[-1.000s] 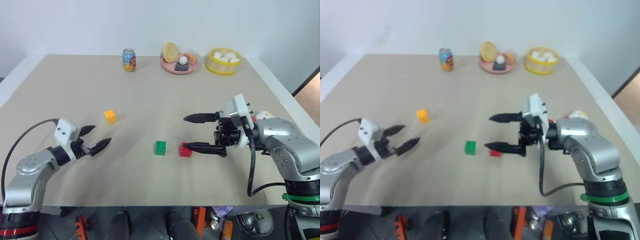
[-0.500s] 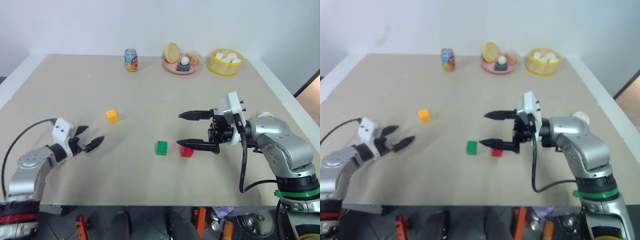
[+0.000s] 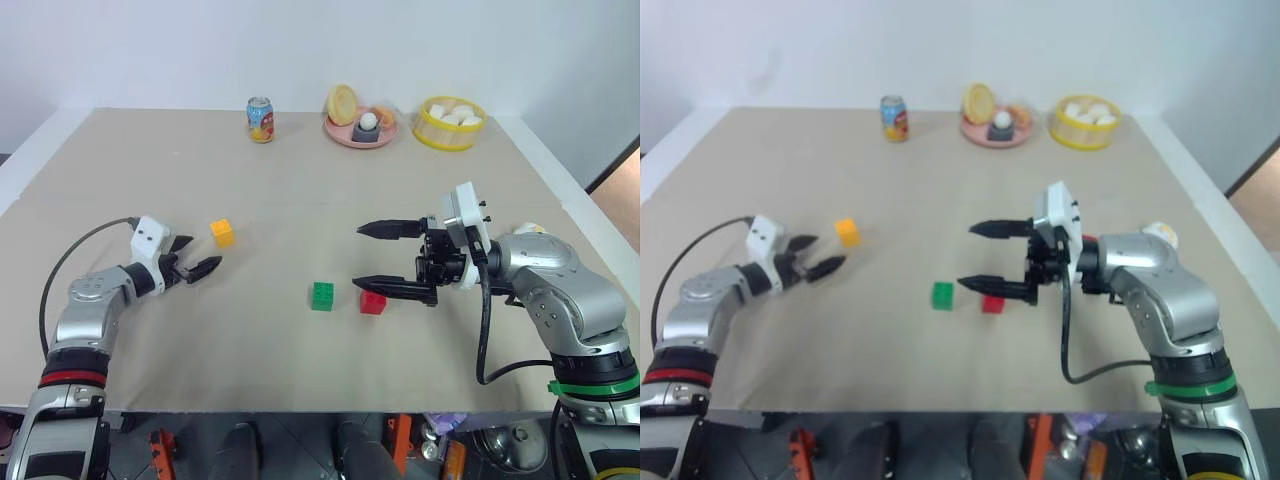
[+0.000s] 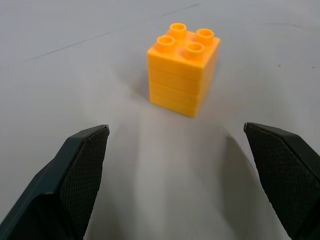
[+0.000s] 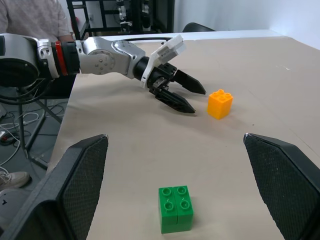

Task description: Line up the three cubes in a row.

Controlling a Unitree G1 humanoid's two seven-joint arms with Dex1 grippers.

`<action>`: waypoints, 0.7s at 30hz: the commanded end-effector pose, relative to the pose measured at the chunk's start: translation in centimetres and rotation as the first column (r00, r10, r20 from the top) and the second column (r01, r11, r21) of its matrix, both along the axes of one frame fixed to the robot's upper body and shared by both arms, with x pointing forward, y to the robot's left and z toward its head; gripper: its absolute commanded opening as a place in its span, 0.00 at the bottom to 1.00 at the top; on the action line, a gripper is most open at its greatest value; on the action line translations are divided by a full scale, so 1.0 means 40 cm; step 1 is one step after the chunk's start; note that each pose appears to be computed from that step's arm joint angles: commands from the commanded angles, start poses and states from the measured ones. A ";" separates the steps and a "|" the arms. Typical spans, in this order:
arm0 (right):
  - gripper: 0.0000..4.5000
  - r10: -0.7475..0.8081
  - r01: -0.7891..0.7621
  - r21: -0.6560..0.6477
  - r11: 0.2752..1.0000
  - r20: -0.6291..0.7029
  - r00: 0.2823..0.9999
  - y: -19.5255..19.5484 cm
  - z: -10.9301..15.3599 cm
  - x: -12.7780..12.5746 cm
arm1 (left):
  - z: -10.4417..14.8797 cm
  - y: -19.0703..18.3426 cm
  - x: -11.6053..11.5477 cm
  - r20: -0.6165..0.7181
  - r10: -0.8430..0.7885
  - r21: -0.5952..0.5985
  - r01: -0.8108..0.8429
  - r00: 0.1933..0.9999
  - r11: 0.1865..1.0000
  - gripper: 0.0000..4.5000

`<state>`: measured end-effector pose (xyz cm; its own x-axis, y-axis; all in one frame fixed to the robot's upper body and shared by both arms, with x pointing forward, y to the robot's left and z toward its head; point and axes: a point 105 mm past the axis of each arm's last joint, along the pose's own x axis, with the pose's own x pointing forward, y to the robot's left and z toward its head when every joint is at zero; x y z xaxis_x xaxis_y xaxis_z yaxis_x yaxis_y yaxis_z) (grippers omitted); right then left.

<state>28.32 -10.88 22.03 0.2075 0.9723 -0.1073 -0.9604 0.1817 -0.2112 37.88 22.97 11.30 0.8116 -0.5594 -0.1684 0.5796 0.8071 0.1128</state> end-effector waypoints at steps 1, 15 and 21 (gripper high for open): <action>1.00 -0.002 0.002 0.008 1.000 0.053 0.999 -0.002 0.029 -0.007 | 0.019 -0.008 0.020 0.035 -0.021 0.030 0.020 0.999 0.999 0.99; 1.00 -0.009 0.008 0.007 1.000 0.054 0.999 -0.004 0.029 -0.002 | 0.033 -0.048 0.087 0.041 -0.042 0.033 0.041 0.998 0.999 0.99; 1.00 -0.014 0.014 0.003 1.000 0.056 0.998 -0.007 0.030 -0.001 | 0.043 -0.072 0.085 0.059 -0.087 0.009 0.087 0.994 0.996 0.99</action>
